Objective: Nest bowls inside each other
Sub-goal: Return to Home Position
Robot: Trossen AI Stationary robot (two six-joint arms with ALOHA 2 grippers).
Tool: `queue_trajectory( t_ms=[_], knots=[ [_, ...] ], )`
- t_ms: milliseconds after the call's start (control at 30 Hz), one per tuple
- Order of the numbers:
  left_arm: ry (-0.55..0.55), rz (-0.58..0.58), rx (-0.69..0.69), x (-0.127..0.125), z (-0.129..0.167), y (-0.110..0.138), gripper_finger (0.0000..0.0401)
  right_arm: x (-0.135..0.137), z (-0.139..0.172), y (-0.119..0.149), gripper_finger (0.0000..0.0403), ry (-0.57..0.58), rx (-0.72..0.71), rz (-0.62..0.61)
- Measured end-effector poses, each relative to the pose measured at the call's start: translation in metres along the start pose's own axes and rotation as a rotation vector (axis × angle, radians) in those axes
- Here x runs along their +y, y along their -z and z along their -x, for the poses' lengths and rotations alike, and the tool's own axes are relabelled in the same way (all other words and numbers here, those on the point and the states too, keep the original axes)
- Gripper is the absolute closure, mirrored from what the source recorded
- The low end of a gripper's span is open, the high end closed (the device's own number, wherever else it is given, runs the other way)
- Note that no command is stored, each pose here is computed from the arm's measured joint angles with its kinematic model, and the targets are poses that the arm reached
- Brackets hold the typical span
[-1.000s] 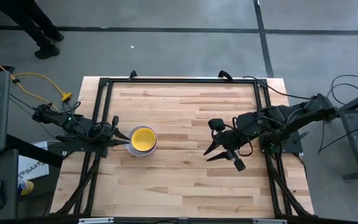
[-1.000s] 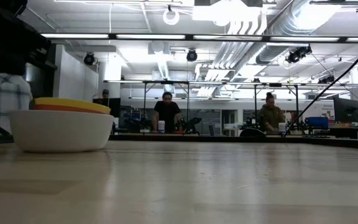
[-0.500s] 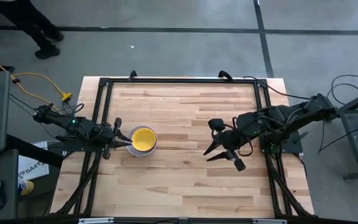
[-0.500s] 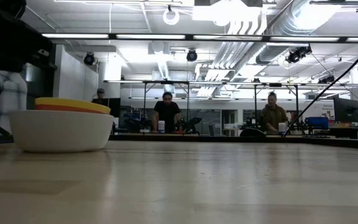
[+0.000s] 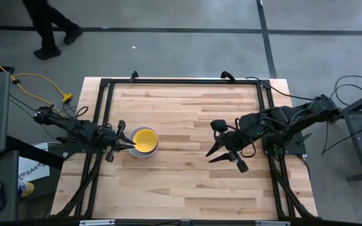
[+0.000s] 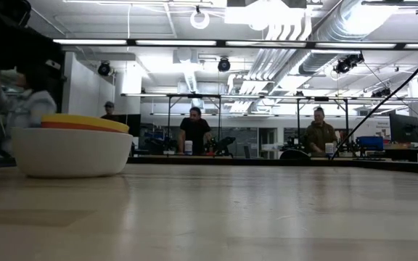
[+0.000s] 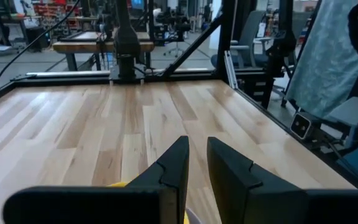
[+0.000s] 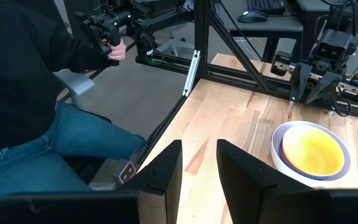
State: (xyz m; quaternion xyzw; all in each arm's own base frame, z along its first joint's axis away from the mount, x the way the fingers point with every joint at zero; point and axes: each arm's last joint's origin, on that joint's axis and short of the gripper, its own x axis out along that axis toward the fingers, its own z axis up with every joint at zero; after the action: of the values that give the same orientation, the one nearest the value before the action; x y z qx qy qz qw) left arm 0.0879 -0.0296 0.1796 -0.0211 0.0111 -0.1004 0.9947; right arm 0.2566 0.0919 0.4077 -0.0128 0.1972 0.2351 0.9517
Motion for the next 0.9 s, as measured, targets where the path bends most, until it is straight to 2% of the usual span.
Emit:
queue_trajectory(
  t_ms=[467, 633, 900],
  knots=[
    [0.041, -0.011, -0.042, -0.001, 0.000, -0.003, 0.0343, 0.000, 0.000, 0.000, 0.0309, 0.000, 0.000, 0.000],
    [0.074, -0.025, -0.157, -0.003, -0.003, -0.002, 0.0343, 0.000, 0.000, 0.000, 0.0309, 0.000, 0.000, 0.000],
    [0.070, -0.026, -0.074, -0.002, -0.004, 0.007, 0.0343, 0.000, 0.000, 0.000, 0.0309, 0.000, 0.000, 0.000]
  ],
)
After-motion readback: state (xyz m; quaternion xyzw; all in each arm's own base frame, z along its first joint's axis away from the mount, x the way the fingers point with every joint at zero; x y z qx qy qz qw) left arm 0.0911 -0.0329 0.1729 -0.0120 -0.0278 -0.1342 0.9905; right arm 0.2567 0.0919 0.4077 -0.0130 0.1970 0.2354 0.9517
